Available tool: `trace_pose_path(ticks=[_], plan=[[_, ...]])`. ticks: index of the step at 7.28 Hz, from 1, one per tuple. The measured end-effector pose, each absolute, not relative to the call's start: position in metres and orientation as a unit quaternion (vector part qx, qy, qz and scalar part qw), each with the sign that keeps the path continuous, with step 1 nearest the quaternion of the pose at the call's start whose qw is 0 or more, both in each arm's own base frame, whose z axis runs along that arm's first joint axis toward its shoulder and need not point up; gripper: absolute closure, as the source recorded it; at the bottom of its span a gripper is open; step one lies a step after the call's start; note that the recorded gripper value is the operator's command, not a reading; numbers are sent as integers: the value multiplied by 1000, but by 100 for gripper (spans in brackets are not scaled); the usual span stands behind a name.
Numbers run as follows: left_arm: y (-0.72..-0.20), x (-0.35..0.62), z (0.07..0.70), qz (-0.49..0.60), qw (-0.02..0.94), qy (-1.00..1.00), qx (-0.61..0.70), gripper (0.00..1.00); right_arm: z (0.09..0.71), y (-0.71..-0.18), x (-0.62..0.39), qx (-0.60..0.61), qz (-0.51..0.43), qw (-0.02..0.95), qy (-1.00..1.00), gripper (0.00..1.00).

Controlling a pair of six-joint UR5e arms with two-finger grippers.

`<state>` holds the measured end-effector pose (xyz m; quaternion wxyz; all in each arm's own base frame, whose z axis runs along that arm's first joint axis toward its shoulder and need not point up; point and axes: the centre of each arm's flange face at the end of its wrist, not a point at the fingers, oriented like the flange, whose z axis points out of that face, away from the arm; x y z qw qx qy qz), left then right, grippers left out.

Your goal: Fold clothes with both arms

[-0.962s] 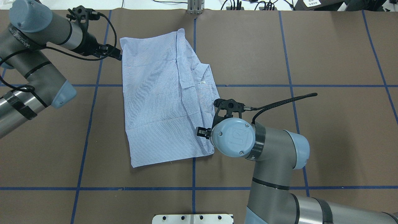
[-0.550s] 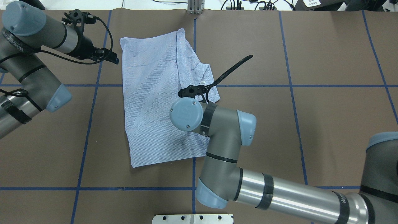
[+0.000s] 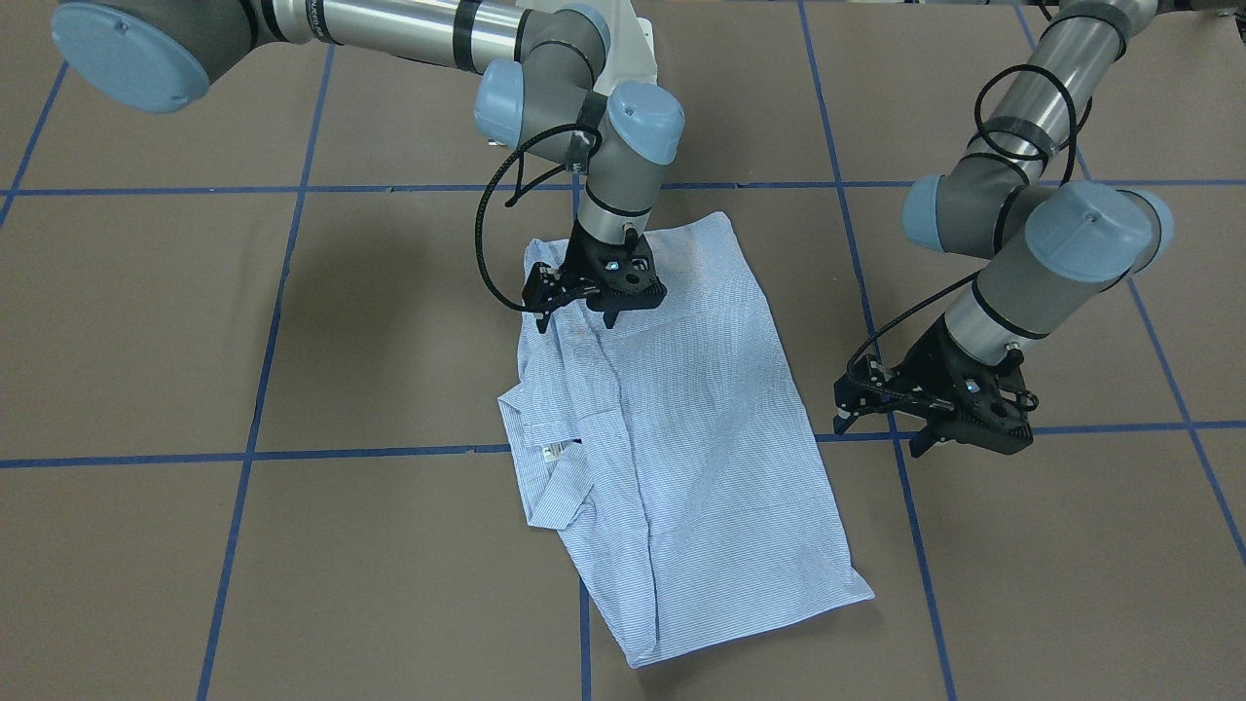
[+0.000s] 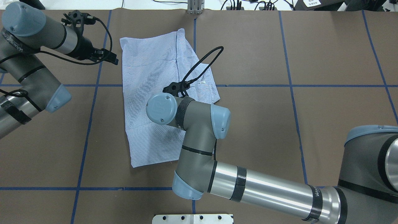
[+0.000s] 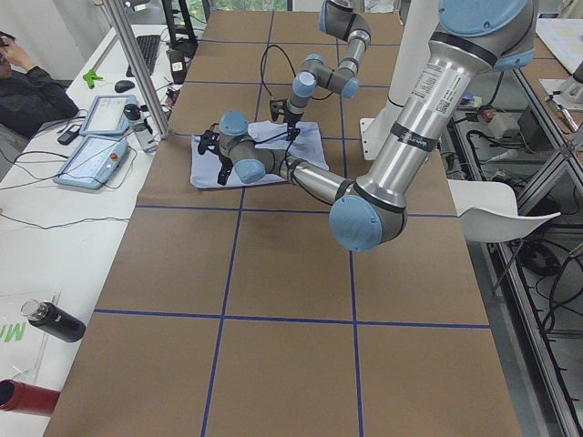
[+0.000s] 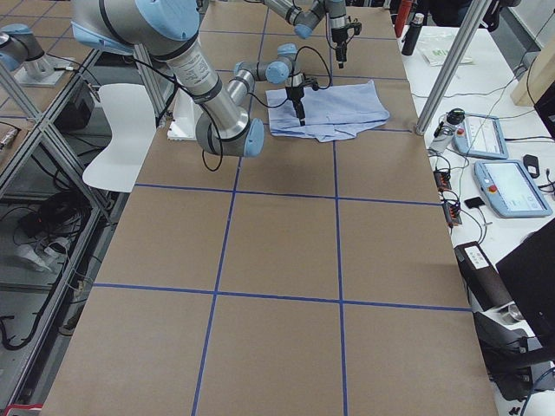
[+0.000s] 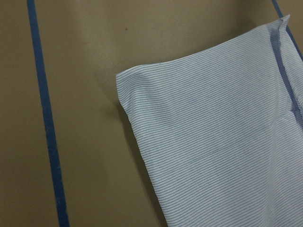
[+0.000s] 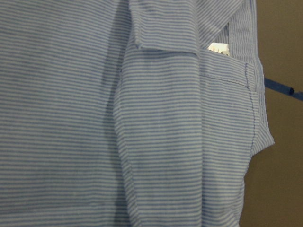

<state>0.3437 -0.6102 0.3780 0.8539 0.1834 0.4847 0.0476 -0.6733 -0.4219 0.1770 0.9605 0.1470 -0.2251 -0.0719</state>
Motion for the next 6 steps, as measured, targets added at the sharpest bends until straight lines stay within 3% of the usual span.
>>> trace_pose_path(ticks=[6], plan=[[-610,345,379,48,854,484,183,0,179,-430,-663,140,-99,965,-198,0]])
